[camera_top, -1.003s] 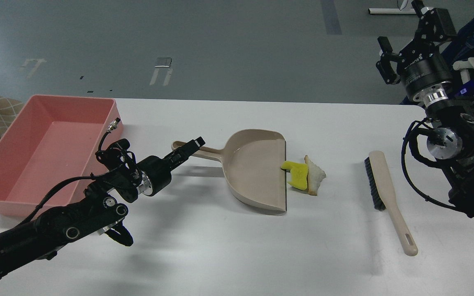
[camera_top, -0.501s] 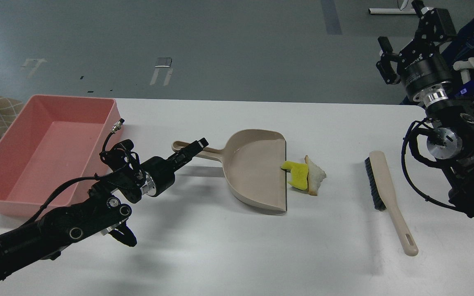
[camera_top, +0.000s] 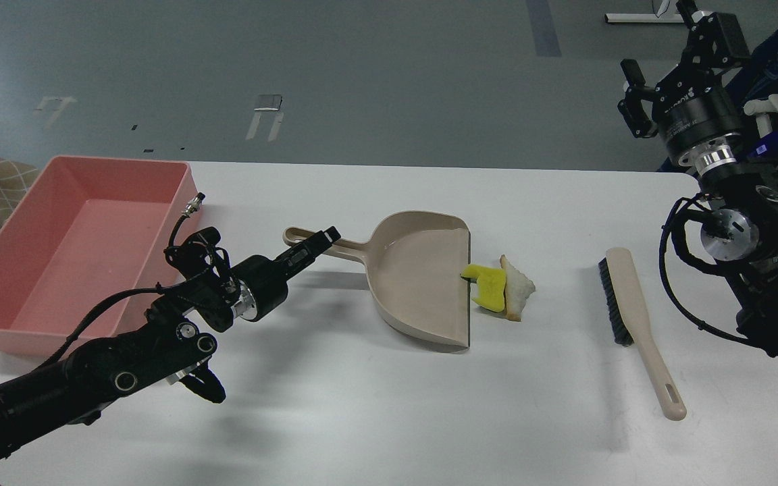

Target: Sweep and dump garbage into bin

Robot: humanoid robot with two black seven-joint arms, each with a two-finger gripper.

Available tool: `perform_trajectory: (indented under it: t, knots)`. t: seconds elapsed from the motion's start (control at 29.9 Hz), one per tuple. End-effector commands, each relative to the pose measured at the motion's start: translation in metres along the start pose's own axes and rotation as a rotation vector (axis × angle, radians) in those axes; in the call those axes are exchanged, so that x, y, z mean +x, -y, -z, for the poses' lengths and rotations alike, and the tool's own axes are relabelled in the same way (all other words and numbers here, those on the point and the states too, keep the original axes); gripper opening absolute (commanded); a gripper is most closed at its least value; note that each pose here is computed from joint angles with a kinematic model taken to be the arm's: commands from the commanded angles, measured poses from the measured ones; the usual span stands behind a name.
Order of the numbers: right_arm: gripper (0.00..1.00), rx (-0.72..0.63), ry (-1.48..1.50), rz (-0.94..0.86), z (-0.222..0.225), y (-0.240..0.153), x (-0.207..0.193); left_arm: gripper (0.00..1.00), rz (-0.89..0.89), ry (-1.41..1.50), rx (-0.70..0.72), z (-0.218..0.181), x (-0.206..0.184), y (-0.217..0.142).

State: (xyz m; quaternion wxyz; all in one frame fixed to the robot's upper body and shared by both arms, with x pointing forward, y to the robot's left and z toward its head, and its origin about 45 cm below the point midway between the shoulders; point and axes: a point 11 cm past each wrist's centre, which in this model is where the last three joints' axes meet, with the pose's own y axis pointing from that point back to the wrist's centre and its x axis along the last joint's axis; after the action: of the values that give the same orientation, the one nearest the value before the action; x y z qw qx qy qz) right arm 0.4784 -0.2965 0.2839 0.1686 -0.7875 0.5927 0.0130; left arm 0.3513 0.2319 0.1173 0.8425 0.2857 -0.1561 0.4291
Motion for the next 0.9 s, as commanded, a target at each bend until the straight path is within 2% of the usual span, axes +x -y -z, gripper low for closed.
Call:
perform_trajectory:
  t: [0.0, 0.07, 0.1, 0.47, 0.74, 0.87]
  knots:
    - [1.0, -0.003, -0.002, 0.001, -0.001, -0.001, 0.0, 0.23, 0.006, -0.001, -0.002, -0.001, -0.003, 0.001]
    - [1.0, -0.004, -0.001, 0.0, -0.002, -0.001, 0.0, 0.04, 0.009, -0.001, -0.001, -0.002, -0.003, 0.001]
    - [1.0, -0.004, -0.001, 0.0, -0.002, -0.001, 0.0, 0.01, 0.009, -0.001, -0.001, -0.002, -0.003, 0.001]
    - [1.0, -0.003, -0.002, 0.001, -0.001, -0.001, 0.0, 0.0, 0.007, -0.015, -0.002, -0.002, -0.003, 0.001]
    - [1.0, -0.003, 0.002, 0.004, -0.002, 0.0, -0.002, 0.0, -0.086, -0.302, 0.067, -0.003, 0.02, 0.005]
    - [1.0, -0.002, 0.001, 0.005, -0.001, 0.001, -0.003, 0.0, -0.097, -0.316, 0.06, -0.005, 0.028, 0.003]
